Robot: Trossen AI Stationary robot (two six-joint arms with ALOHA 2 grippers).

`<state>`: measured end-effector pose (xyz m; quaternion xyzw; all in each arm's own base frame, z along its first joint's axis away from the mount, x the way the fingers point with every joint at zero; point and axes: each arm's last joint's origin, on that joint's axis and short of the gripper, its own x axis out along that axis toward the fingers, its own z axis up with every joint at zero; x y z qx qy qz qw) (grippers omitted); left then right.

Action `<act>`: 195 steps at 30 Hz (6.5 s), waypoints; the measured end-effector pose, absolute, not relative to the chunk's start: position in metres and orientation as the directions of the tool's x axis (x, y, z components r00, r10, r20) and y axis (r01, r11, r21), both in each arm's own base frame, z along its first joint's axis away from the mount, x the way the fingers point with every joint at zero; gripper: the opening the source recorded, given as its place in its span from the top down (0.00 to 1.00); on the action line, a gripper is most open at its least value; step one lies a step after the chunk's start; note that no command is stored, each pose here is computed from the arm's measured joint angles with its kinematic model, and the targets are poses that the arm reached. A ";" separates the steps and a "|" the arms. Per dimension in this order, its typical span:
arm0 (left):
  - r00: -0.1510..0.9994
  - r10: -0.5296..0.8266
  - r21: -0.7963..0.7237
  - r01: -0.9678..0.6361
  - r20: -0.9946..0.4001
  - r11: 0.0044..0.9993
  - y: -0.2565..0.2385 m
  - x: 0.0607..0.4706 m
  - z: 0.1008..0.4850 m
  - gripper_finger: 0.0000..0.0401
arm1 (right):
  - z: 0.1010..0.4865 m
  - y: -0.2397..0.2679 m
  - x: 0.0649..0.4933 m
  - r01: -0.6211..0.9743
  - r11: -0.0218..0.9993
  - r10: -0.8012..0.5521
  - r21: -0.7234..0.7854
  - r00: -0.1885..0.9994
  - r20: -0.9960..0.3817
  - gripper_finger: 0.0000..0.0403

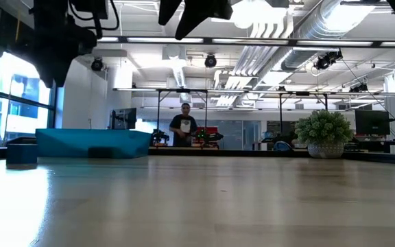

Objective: Sort & place blocks by color
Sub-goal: Put the blue block into the white bin

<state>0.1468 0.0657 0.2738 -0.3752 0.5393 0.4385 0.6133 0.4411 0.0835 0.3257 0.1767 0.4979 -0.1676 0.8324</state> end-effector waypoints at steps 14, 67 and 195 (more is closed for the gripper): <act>0.074 0.130 -0.032 -0.953 -0.989 0.301 0.019 0.160 0.273 0.60 | 0.326 0.084 0.441 0.407 0.908 -0.104 0.099 0.448 -0.888 0.58; 0.068 0.124 -0.060 -0.996 -0.990 0.067 0.003 0.158 0.174 0.50 | 0.327 0.083 0.444 0.406 0.906 -0.099 0.118 0.474 -0.875 0.58; 0.934 -0.352 -0.881 0.117 -0.060 0.459 0.119 0.179 0.274 0.63 | 0.356 0.056 0.478 0.404 0.897 -0.434 -0.177 0.740 -0.514 0.72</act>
